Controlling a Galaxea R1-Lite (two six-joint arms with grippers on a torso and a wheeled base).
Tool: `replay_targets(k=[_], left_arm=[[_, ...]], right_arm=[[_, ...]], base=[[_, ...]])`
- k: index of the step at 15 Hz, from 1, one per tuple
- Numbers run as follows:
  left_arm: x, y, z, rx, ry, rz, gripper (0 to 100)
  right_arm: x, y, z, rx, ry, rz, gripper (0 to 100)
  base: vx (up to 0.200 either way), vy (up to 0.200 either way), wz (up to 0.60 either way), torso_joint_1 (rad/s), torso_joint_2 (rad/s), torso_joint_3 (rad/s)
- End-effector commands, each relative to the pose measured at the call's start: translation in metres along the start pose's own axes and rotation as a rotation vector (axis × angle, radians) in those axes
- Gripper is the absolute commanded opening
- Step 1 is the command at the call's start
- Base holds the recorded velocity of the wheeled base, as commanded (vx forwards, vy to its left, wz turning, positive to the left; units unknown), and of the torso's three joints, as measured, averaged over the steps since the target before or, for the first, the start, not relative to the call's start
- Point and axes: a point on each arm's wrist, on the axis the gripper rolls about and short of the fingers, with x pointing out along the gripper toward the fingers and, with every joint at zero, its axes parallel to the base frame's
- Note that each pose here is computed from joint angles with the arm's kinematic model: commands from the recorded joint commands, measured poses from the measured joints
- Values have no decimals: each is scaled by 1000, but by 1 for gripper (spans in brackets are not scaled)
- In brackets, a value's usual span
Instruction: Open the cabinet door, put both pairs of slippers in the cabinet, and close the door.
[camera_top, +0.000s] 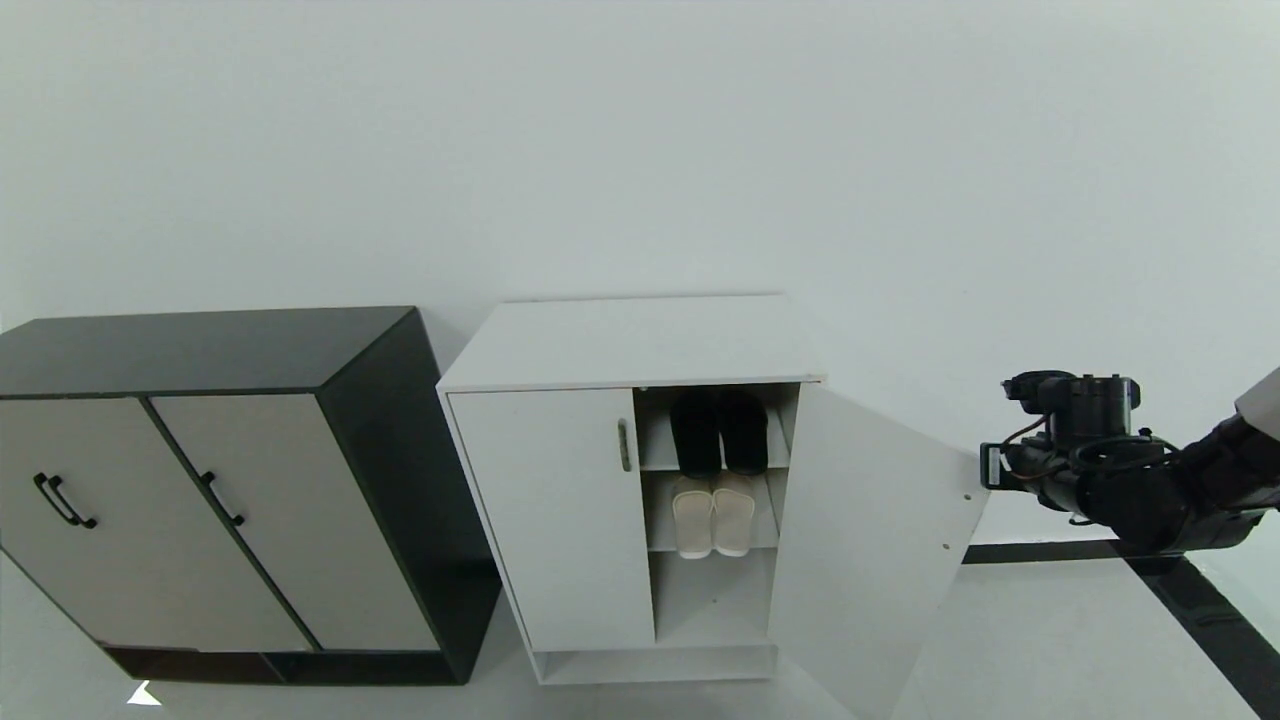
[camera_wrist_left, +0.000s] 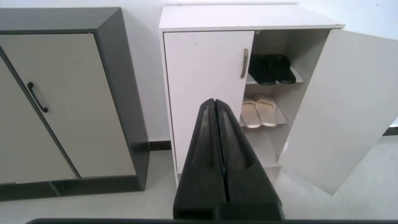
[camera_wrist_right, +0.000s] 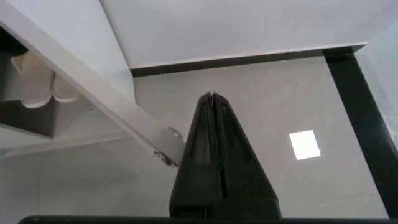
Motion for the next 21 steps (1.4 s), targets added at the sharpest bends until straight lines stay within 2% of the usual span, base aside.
replay_targets(k=[1, 3, 6, 8, 10, 13, 21], left_arm=[[0, 0, 0, 0, 1, 1, 0], [0, 0, 0, 0, 3, 1, 0], [0, 0, 0, 0, 3, 1, 0], [0, 0, 0, 0, 3, 1, 0], [0, 0, 0, -2, 1, 1, 0], [0, 0, 0, -2, 1, 1, 0], [0, 0, 0, -2, 1, 1, 0]], right_arm=[[-7, 8, -6, -19, 19, 23, 0], [-23, 23, -6, -40, 18, 68, 0], [-63, 56, -11, -90, 12, 196, 0], [-100, 93, -26, -141, 29, 323, 0], [-125, 115, -24, -140, 1, 406, 0], [-145, 121, -16, -109, -39, 457, 0], [-152, 120, -14, -97, -50, 471, 0]], base=[[0, 0, 0, 0, 0, 0], [0, 0, 0, 0, 0, 0], [0, 0, 0, 0, 0, 0], [0, 0, 0, 0, 0, 0], [0, 0, 0, 0, 0, 0], [0, 0, 0, 0, 0, 0], [0, 0, 0, 0, 0, 0]])
